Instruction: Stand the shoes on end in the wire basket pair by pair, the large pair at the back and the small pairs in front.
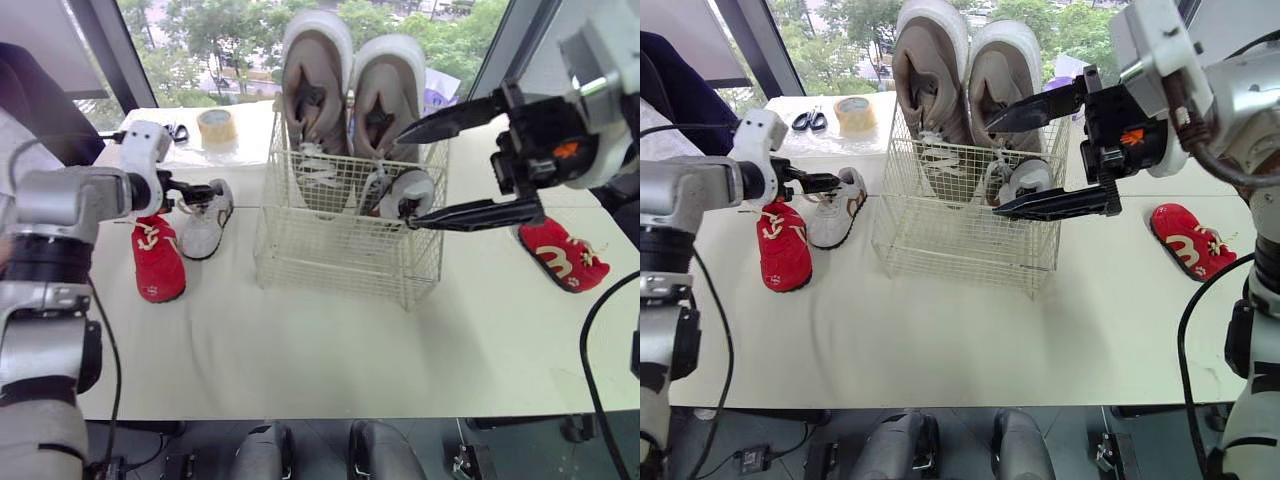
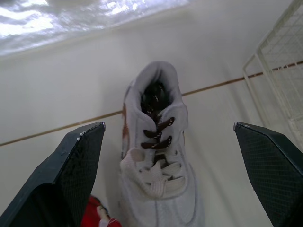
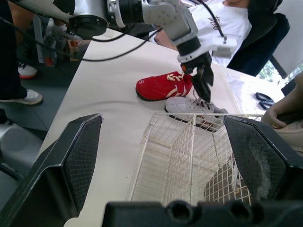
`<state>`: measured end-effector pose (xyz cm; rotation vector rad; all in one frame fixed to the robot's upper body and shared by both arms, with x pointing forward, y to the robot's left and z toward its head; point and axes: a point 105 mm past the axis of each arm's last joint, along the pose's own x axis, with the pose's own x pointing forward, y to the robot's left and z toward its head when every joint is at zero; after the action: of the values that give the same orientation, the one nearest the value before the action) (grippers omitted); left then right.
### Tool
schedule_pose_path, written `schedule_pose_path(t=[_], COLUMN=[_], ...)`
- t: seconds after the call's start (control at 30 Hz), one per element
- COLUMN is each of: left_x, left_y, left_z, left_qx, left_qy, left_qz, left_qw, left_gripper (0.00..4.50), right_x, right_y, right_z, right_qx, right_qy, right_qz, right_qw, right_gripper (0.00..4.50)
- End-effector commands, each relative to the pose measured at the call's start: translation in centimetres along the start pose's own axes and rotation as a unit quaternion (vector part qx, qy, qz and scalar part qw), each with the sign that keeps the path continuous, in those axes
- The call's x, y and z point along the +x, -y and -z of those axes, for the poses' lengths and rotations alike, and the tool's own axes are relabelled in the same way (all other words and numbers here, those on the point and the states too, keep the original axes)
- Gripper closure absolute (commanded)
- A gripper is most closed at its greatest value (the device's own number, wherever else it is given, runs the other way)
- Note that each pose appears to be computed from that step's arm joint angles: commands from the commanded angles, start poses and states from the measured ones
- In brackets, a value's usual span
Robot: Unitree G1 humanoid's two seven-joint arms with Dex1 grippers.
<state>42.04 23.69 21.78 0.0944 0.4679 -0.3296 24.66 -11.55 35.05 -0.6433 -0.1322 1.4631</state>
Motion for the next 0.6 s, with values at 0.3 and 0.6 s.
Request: schedule_pose_path(t=[0.3, 0.6], left_x=[3.1, 3.7], left_y=[0.0, 0.2], left_z=[0.6, 1.6], left_qx=[0.015, -0.012], left_qy=[-0.039, -0.07], left_qz=[-0.001, 0.007], left_qw=[0.999, 0.997], left_gripper=[0.0, 3.7], right_x=[-0.3, -0.4], right_y=[-0.4, -0.2], right_z=[-1.1, -0.9], right_qx=[-0.02, -0.026], right_qy=[-0.004, -0.01], right_qz=[0.026, 0.05], right_qw=[0.999, 0.998], right_gripper=[0.09, 0.0])
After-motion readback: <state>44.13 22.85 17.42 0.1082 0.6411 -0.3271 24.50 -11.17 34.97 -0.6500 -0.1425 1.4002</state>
